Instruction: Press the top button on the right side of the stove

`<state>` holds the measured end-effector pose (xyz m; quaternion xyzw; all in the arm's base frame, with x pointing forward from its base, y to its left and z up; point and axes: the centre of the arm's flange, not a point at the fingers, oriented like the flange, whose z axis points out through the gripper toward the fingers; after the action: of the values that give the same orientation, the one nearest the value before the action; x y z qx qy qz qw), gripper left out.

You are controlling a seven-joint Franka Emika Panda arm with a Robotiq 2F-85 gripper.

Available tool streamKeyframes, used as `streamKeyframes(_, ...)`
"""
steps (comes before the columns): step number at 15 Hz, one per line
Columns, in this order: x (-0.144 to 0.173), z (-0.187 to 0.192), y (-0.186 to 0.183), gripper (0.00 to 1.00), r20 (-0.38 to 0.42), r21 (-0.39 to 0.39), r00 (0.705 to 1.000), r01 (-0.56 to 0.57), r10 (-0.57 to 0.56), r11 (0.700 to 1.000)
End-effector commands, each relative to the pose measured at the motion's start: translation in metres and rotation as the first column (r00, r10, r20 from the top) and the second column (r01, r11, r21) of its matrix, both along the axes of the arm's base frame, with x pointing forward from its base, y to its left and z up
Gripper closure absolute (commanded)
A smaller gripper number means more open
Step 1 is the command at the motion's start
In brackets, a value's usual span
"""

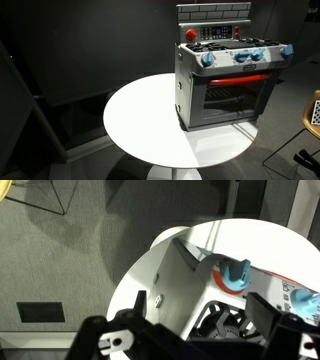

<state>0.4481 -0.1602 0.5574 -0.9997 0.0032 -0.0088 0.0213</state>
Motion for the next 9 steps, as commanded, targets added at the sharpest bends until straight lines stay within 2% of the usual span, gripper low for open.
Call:
streamKeyframes(1, 0.021, 0.016, 0.006, 0.0, 0.057, -0.044, 0.998, -0.004, 0.006, 0.999)
streamKeyframes(9, 0.074, 0.021, 0.01, 0.0, 0.143, -0.126, 0.99, 0.024, -0.006, 0.992)
